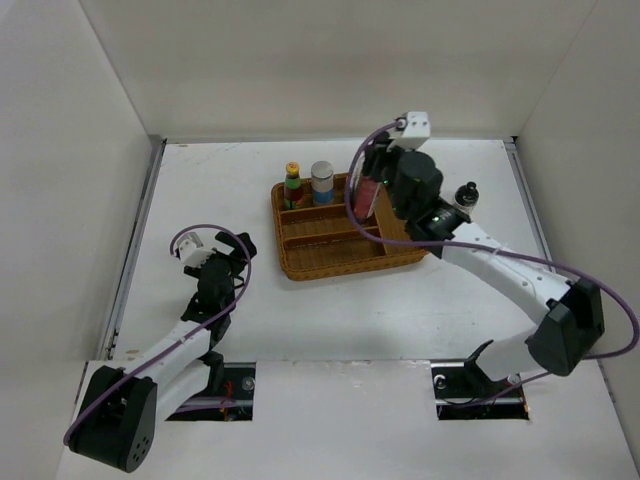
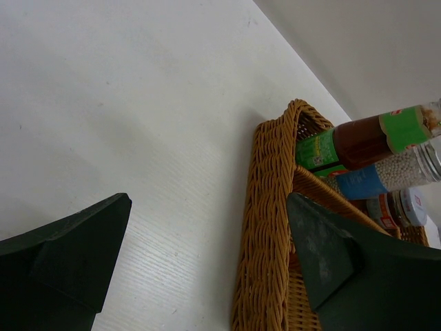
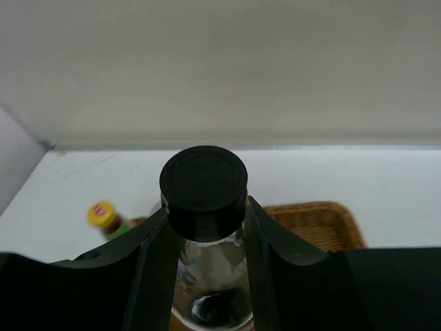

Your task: Organize the condiment bottles

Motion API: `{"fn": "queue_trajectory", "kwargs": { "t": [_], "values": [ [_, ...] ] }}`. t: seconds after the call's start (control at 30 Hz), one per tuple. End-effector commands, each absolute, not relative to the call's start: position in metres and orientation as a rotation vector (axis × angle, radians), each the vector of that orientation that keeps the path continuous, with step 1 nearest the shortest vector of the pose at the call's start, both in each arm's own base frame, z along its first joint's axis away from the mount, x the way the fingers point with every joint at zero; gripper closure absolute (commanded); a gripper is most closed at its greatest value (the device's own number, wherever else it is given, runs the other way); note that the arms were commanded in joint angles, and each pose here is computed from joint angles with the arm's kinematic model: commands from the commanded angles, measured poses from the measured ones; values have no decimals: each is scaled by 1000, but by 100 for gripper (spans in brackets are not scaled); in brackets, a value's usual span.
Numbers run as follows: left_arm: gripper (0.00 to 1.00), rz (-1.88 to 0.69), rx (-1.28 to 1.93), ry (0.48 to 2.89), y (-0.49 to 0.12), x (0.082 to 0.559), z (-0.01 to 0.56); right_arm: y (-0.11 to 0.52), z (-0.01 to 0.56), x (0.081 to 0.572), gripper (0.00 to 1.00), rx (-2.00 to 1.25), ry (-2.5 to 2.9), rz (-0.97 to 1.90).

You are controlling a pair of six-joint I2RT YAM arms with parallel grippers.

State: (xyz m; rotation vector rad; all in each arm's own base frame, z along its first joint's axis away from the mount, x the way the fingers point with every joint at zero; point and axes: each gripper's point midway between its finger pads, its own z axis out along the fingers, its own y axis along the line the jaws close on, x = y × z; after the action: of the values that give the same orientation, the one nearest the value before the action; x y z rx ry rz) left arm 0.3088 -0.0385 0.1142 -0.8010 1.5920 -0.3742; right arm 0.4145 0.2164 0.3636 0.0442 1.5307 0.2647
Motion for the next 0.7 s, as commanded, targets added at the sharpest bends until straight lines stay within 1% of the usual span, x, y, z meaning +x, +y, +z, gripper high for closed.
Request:
{"fn": "queue_trajectory", "kwargs": {
  "t": [0.0, 0.1, 0.33, 0.53, 0.67],
  "values": [
    [0, -410, -805, 1552, -39, 311, 121, 259, 421, 405, 74, 64, 1358, 452],
    [0, -422, -799, 1546, -40, 310, 124, 294, 417, 404, 74, 17, 1367, 501],
    [0, -423, -800, 1553, -41, 311, 122, 354, 404, 395, 74, -62, 1367, 563],
    [0, -425, -799, 1559, -41, 311, 121, 379, 414, 393, 73, -85, 1330, 582],
    [0, -418, -803, 1558, -40, 311, 120, 398, 402, 399, 73, -104, 1347, 584]
  ]
}}
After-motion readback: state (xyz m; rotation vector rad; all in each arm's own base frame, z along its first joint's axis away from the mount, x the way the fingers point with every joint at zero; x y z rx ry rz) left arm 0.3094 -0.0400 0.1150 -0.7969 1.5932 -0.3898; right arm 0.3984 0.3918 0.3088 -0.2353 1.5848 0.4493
